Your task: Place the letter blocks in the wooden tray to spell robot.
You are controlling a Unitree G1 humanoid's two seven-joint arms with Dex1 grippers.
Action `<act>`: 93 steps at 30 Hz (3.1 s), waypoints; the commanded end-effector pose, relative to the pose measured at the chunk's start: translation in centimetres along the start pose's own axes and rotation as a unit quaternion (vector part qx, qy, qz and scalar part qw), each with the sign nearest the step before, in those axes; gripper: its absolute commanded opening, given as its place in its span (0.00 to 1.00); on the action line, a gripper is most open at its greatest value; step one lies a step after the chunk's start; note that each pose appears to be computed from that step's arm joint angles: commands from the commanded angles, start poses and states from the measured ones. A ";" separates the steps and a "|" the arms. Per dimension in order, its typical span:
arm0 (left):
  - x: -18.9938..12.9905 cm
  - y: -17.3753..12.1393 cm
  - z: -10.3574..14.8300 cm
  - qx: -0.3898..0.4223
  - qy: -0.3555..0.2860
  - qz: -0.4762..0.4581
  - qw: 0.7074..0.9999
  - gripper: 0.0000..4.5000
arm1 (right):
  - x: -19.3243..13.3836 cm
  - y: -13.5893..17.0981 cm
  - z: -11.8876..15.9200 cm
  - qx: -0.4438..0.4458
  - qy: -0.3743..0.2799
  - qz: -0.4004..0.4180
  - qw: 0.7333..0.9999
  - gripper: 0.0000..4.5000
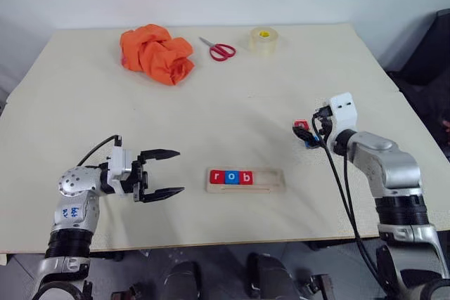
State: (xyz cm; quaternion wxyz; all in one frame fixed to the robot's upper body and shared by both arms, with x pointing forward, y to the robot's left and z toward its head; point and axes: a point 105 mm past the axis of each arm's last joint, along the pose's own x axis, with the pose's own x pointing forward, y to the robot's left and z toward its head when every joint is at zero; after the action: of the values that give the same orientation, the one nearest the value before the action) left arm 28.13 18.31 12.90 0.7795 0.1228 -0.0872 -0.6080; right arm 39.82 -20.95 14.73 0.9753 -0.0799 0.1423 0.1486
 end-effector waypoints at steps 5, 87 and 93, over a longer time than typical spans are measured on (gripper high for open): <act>-0.4 -0.6 0.9 0.013 -0.008 0.024 1.000 1.00 | 2.0 0.4 0.3 -0.004 -0.002 -0.005 1.000 0.99; 1.8 0.4 0.6 0.012 -0.032 -0.035 0.999 1.00 | -9.5 5.0 -2.3 -0.289 0.101 0.274 0.912 0.99; 1.4 -0.4 0.6 0.012 -0.033 -0.017 0.999 1.00 | -7.3 4.3 -3.0 -0.322 0.117 0.330 0.880 0.99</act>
State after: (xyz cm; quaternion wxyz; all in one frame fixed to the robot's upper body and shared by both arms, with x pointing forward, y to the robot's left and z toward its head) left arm 28.17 16.71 12.35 0.7641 0.1033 -0.0966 -0.6294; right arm 31.05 -19.58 13.77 0.7804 -0.3450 0.2209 0.4724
